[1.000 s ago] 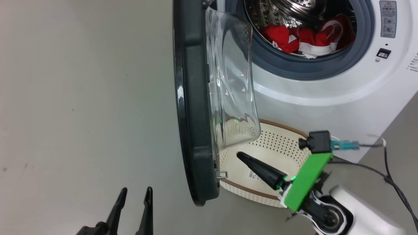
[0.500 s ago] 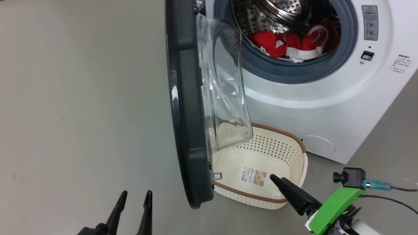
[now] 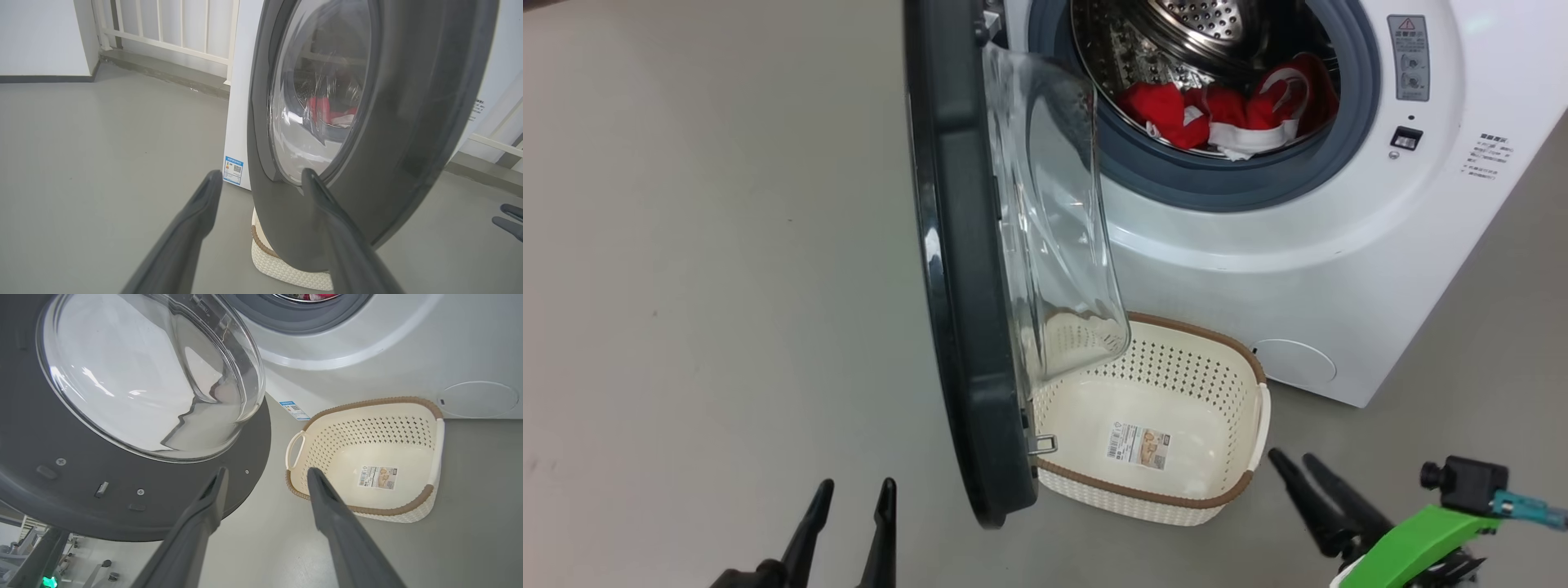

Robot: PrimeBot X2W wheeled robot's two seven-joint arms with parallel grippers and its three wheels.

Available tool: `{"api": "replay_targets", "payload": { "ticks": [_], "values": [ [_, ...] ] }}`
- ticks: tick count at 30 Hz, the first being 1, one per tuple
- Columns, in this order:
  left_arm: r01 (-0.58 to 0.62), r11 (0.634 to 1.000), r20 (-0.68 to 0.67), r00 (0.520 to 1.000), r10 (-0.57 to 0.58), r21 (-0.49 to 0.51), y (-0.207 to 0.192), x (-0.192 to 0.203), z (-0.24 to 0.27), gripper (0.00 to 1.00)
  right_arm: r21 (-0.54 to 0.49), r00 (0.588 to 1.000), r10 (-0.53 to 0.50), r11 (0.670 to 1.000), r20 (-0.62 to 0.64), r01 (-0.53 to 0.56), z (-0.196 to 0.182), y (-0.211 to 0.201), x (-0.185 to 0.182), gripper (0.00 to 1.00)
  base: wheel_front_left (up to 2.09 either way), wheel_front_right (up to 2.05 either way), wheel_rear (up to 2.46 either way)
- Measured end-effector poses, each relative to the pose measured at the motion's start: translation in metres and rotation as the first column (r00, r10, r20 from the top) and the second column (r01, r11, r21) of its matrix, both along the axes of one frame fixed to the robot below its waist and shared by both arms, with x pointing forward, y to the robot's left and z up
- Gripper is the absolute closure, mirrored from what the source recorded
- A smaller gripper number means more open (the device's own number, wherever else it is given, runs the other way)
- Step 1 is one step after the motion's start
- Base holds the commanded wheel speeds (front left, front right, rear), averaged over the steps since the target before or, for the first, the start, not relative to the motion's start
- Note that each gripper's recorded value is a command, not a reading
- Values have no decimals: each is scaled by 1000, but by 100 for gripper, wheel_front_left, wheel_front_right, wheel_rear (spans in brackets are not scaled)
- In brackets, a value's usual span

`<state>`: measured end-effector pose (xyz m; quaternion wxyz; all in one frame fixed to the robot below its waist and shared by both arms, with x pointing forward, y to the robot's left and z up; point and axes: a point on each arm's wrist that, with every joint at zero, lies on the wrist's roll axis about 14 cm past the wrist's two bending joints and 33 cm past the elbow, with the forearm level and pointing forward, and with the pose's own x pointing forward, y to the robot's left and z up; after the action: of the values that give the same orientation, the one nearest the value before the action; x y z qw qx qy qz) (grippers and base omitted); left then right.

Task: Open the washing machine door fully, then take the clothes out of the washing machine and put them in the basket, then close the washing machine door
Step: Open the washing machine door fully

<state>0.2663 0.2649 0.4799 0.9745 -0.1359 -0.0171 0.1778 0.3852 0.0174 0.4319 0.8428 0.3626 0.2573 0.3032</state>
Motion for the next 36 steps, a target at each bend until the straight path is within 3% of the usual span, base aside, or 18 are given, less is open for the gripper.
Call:
{"api": "replay_targets", "payload": {
  "ticks": [10,14,20,23,29,36],
  "values": [
    [19,1000,11,1000,-19,5,-3,3,2,0,-145,964,-80,982,254,120,15,-36,15,0,0,0,0],
    [31,1000,23,999,-31,6,-5,5,5,0,-221,918,-64,962,392,161,29,-47,16,0,0,0,0],
    [32,999,31,999,-33,8,-5,6,8,0,-267,860,-88,930,502,251,43,-61,19,0,0,0,0],
    [31,999,33,999,-31,10,-5,6,9,0,-287,845,-101,914,526,288,44,-69,17,0,0,0,0],
    [28,1000,35,999,-29,11,-4,6,9,0,-338,864,-105,892,493,301,25,-77,4,0,0,0,0],
    [30,999,34,999,-30,12,-4,6,9,0,-347,871,-111,887,479,304,20,-80,2,0,0,0,0]
  ]
}}
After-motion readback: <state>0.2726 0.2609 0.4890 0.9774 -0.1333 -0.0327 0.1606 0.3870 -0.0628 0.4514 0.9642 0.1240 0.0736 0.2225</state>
